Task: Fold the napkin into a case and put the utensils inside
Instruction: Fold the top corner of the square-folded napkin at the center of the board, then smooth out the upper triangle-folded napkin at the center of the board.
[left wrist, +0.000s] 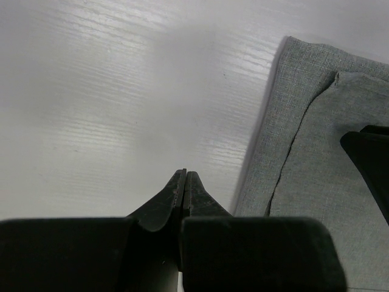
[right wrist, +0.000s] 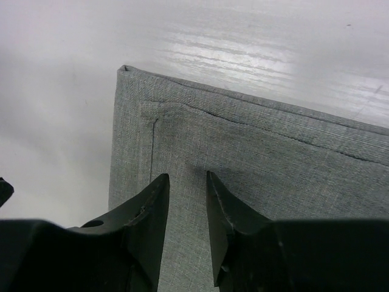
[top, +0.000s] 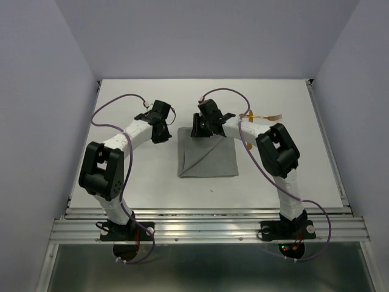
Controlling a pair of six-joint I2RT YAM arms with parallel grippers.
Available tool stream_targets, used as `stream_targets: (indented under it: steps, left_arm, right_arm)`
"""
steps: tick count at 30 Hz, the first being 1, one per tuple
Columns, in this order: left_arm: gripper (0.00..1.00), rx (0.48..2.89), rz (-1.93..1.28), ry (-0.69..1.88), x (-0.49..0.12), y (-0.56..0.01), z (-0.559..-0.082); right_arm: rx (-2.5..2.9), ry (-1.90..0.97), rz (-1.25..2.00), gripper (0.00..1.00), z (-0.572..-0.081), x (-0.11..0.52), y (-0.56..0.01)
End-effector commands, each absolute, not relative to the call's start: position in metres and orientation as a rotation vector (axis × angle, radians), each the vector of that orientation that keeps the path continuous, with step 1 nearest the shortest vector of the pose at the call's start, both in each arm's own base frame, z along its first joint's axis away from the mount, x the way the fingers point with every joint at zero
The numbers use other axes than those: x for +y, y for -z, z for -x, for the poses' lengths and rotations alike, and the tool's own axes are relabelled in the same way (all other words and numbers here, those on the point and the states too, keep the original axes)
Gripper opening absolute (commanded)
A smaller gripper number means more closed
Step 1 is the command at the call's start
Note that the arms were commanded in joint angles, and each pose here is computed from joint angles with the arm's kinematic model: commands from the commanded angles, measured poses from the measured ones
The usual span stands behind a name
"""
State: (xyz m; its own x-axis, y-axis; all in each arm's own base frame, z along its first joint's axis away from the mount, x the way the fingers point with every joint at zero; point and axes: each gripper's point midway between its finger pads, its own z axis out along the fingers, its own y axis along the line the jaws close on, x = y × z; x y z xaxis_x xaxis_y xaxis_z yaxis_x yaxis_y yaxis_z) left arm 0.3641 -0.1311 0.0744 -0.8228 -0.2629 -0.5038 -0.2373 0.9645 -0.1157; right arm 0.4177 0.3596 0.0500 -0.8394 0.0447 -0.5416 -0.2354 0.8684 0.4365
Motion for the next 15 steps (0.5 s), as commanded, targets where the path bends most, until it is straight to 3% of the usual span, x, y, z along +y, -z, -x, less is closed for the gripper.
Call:
stream_targets:
  steps: [1, 7, 10, 15]
  left_arm:
    - [0.08, 2.539, 0.351, 0.119, -0.135, -0.088, -0.363]
    - [0.09, 2.539, 0.323, 0.166, -0.148, -0.091, -0.361]
    - [0.08, 2.545, 0.280, 0.232, -0.168, -0.097, -0.352]
    - [0.02, 2.583, 0.205, 0.330, -0.208, -0.093, -0.318]
  right_arm:
    - [2.327, -0.632, 0.126, 0.37, -0.435, 0.356, -0.114]
    - [2.237, -0.554, 0.068, 0.36, -0.443, 0.324, -0.157]
    - [2.255, -0.516, 0.020, 0.27, -0.443, 0.295, -0.151]
    - [2.321, -0.476, -0.117, 0.21, -0.441, 0.239, -0.128]
